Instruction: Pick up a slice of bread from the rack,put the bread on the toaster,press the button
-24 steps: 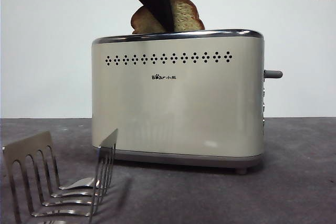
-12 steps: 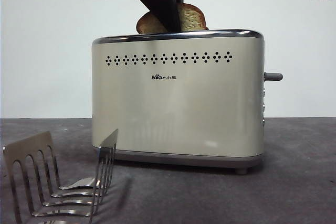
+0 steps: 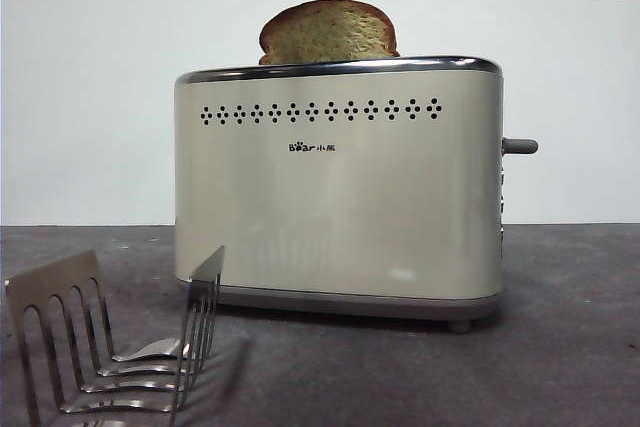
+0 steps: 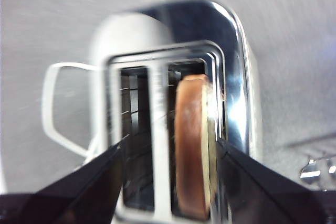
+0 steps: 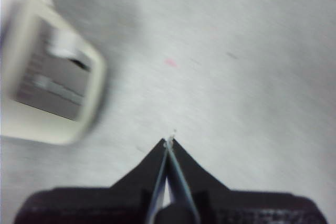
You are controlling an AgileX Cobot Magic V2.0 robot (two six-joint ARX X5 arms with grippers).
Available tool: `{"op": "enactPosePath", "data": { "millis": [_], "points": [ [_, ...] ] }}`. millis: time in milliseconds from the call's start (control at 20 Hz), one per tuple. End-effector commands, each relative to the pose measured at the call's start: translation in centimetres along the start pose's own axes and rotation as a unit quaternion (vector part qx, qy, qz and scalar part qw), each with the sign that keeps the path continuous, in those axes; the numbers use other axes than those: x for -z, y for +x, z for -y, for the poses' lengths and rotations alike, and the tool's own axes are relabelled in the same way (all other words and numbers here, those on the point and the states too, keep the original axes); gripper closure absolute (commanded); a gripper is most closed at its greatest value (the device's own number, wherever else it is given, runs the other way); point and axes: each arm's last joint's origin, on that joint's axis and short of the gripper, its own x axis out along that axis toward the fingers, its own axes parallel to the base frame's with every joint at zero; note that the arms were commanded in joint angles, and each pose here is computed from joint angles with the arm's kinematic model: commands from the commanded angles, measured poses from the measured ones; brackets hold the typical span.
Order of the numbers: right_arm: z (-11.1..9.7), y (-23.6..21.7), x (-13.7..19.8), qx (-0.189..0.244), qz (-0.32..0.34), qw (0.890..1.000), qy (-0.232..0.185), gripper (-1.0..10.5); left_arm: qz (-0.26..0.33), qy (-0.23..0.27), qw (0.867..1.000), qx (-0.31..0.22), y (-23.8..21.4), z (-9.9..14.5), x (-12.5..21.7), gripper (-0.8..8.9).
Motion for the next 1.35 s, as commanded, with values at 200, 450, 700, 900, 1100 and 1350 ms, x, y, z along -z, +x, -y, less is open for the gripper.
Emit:
{"op": "enactPosePath", "data": {
  "millis": [200,450,700,900,1100,1350],
  "points": [
    [-0.8,2.2,-2.4,-0.149,0.008,0.989,0.013,9.5,0.051,-0.241,0.968,-0.048,-6.3,1.6,0.1,5.31],
    [-1.0,5.6,-4.4,-0.244,-0.013,0.969,0.041,9.5,0.058,-0.369,0.927,-0.047,-9.8,3.4,1.0,8.24],
    [-0.6,9.3,-5.4,-0.273,-0.048,0.959,0.062,9.5,0.081,-0.449,0.888,-0.055,-11.7,4.2,1.3,8.22],
    [-0.3,11.9,-6.1,-0.287,-0.056,0.954,0.071,9.5,0.110,-0.468,0.874,-0.070,-14.3,5.5,1.6,8.22],
    [-0.1,13.8,-6.3,-0.287,-0.069,0.951,0.087,9.5,0.140,-0.477,0.864,-0.086,-16.9,6.9,2.1,8.22],
    [-0.1,15.5,-6.0,-0.289,-0.093,0.948,0.092,9.5,0.157,-0.489,0.853,-0.093,-18.4,8.2,2.6,8.22]
  ]
}}
